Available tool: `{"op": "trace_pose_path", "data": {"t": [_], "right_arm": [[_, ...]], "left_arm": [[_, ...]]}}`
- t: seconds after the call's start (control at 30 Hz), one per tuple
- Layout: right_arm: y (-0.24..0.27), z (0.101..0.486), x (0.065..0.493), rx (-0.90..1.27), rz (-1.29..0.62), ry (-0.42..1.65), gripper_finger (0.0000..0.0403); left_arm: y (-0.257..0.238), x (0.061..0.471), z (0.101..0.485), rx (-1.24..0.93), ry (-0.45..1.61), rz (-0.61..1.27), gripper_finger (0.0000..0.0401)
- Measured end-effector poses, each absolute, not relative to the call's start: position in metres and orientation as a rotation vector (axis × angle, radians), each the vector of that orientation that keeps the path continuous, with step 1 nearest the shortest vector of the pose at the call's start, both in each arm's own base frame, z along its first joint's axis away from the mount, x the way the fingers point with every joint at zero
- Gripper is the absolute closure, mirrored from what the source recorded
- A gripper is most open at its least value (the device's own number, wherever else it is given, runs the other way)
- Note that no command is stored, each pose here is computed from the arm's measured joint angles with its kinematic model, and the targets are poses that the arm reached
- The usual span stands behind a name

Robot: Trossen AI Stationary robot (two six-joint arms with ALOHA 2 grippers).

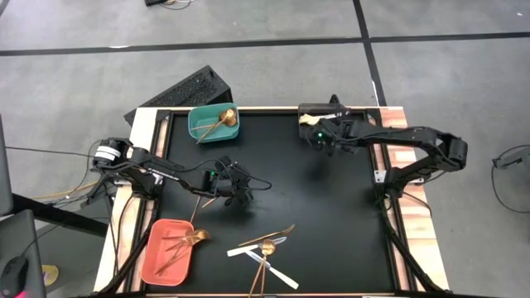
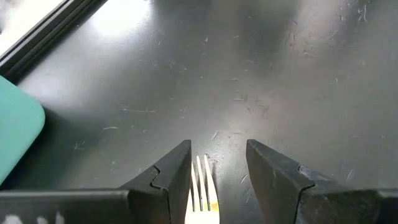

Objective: Sort silverware by color (type)
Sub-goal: Put the yellow knife into the black bin

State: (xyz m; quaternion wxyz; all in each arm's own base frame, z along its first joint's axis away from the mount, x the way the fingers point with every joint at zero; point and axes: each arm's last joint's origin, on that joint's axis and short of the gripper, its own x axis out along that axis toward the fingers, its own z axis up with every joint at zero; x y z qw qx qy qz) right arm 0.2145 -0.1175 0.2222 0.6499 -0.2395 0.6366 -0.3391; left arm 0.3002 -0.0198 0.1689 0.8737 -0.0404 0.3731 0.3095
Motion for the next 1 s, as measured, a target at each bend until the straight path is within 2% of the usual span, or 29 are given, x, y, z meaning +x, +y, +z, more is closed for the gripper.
{"op": "trace_pose_path", "data": {"t": [0.53,0.87,1.0], "right_arm": [[-0.132,0.224,0.216,-0.48,-0.718,1.371,0.0367],[-0.152,0.228,0.213,-0.619,-0.67,1.389,0.0357],[-0.16,0.227,0.208,-0.569,-0.619,1.366,0.0346]], "left_arm": [[-0.02,0.3,0.169,-0.056,0.788,0.635,0.0259],[-0.02,0.3,0.169,-0.053,0.789,0.635,0.0259],[-0.02,0.3,0.169,-0.06,0.787,0.638,0.0259]]}}
